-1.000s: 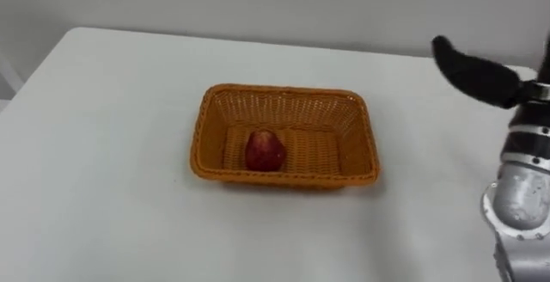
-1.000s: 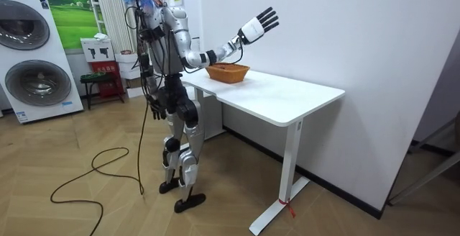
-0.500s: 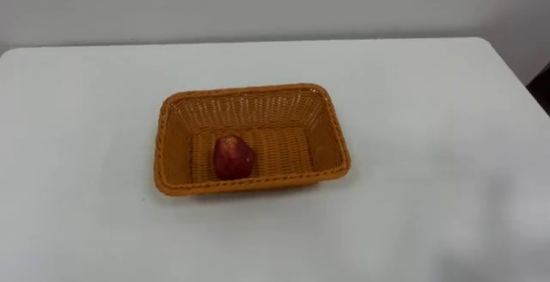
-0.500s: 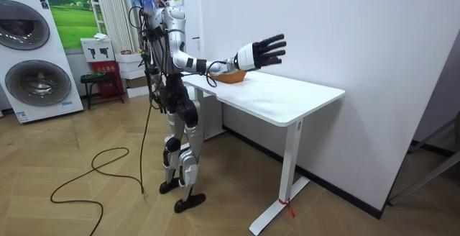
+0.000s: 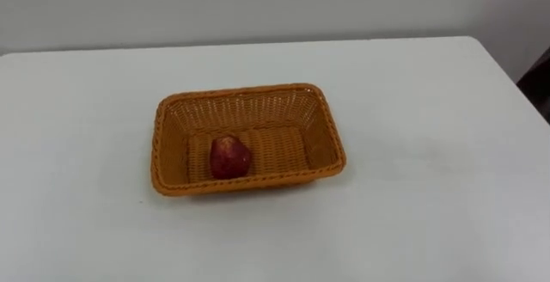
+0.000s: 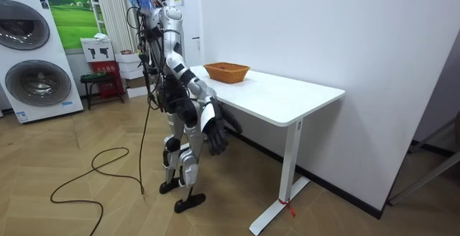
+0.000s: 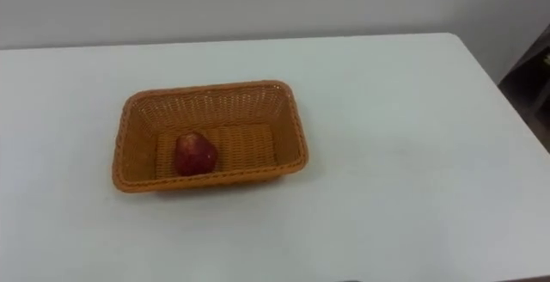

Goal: Pick and place apple

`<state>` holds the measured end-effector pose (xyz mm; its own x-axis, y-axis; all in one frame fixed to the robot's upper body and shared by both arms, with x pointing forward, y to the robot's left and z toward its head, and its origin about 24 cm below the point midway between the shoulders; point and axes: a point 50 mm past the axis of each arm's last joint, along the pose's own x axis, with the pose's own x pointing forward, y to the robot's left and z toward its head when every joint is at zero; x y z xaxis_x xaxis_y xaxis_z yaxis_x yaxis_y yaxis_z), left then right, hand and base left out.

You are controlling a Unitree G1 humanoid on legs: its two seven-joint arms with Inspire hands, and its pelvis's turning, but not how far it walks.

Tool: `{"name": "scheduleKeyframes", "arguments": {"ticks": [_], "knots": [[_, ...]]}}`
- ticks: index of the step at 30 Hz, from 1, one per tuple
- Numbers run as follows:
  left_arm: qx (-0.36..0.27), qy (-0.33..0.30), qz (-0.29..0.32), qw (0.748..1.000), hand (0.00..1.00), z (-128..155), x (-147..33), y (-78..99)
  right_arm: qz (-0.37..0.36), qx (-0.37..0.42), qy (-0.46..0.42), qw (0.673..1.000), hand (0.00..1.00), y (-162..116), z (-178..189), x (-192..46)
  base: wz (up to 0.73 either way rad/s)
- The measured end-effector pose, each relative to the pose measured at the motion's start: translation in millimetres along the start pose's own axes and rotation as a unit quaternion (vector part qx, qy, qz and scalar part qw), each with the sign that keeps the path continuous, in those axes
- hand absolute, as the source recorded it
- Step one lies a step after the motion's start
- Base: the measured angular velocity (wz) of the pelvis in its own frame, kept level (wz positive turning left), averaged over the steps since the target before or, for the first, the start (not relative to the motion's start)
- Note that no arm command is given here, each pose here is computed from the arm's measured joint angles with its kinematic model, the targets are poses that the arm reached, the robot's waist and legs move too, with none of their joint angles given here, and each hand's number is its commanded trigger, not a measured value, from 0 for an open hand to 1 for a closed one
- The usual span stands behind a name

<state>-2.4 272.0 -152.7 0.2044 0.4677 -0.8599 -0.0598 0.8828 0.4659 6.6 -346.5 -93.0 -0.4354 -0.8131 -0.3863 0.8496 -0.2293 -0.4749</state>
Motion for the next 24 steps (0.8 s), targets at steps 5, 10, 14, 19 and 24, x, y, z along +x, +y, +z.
{"name": "scheduleKeyframes", "arguments": {"ticks": [5, 10, 14, 19, 24], "knots": [[-0.001, 0.000, -0.001, 1.000, 0.00, 0.4, 0.1, -0.5, 0.040, -0.086, 0.042, 0.995, 0.00, -6.8, -38.4, -5.7, 0.00], [0.003, 0.015, -0.010, 1.000, 0.00, -1.7, 1.0, -5.5, 0.148, -0.212, 0.038, 0.965, 0.00, -1.7, -65.5, -18.4, -0.02], [0.014, 0.017, -0.023, 1.000, 0.00, 0.1, 0.2, -13.5, 0.249, -0.313, 0.033, 0.916, 0.00, 0.9, -84.4, -27.9, 0.00], [0.023, 0.020, -0.038, 0.999, 0.00, -3.8, -1.4, -17.6, 0.341, -0.383, 0.018, 0.859, 0.00, 7.2, -93.6, -38.3, 0.00], [0.038, 0.017, -0.052, 0.998, 0.00, -1.8, -2.1, -23.6, 0.415, -0.430, 0.012, 0.802, 0.00, 16.5, -100.2, -50.7, 0.00]]}}
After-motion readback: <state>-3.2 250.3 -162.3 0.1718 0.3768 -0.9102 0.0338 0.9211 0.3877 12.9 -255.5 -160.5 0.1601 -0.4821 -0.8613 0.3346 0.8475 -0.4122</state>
